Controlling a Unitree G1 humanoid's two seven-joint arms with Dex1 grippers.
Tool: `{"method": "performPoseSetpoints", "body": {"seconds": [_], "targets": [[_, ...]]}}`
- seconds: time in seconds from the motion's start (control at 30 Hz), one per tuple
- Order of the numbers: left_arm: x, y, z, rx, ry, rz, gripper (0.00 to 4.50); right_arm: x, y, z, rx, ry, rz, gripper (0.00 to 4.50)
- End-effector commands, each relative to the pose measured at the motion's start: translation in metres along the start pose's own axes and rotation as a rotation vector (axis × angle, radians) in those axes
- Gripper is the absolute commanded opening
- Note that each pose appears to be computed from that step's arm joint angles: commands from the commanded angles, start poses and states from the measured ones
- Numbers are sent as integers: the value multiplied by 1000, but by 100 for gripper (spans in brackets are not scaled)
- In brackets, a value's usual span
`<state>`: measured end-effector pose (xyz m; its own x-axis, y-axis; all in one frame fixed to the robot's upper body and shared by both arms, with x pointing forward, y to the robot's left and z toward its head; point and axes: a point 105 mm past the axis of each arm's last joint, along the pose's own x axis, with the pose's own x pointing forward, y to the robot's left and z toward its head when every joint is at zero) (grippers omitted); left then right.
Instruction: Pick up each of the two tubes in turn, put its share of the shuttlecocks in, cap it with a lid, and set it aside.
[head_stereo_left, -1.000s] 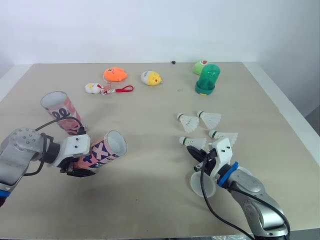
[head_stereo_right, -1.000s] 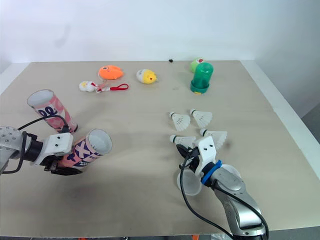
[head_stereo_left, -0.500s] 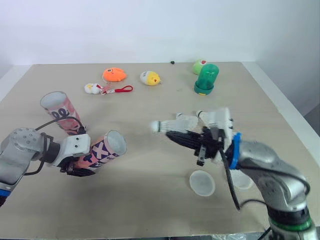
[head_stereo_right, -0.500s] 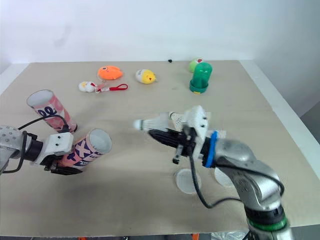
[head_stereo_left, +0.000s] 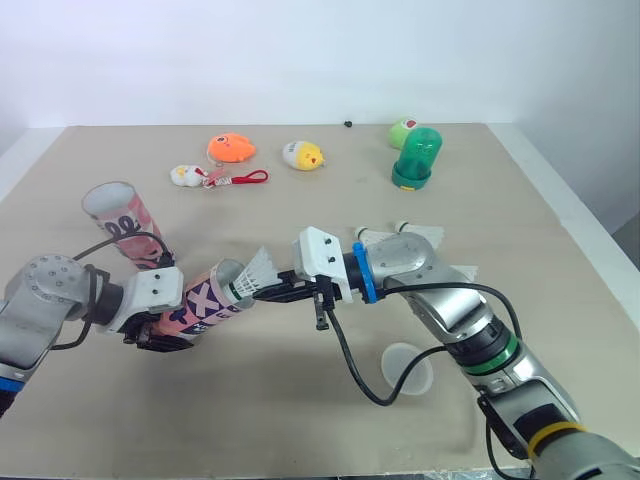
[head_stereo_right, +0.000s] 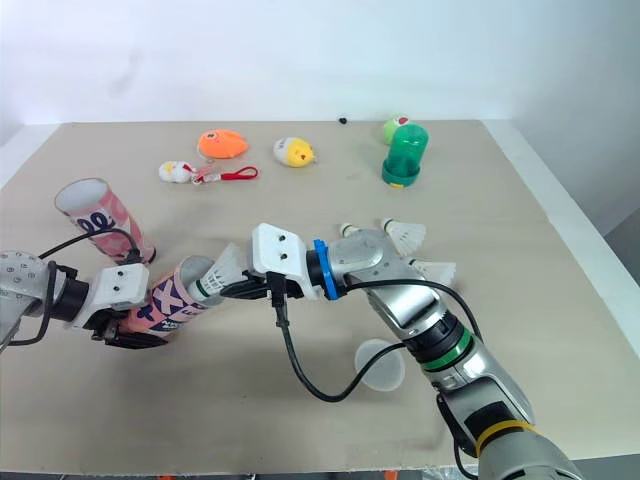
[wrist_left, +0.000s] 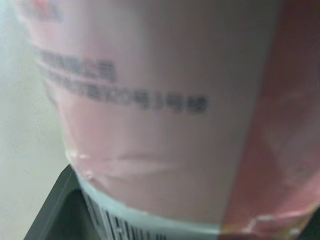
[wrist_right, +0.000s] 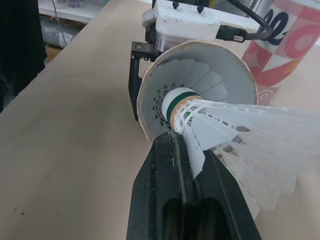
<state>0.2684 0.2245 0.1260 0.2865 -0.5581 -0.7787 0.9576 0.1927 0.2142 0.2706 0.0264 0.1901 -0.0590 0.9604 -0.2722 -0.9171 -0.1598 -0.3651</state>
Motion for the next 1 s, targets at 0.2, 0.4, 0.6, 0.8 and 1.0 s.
{"method": "performPoseSetpoints", "body": {"seconds": [0.2,0.4,0.6,0.8,1.0], "targets": [[2,-3,0,-9,1,11,307,-19,-12,44,11,-111,39,270],[4,-2,-1,-14,-2,15,307,-24,-29,29,-64,34,33,85],[8,2,4,-2,-17,17,307,27,-30,12,-179,132,135,15],[8,3,6,3,-19,14,307,68,-28,21,-264,128,199,15],[10,1,8,1,-24,13,307,83,-19,26,-299,112,246,15]]}}
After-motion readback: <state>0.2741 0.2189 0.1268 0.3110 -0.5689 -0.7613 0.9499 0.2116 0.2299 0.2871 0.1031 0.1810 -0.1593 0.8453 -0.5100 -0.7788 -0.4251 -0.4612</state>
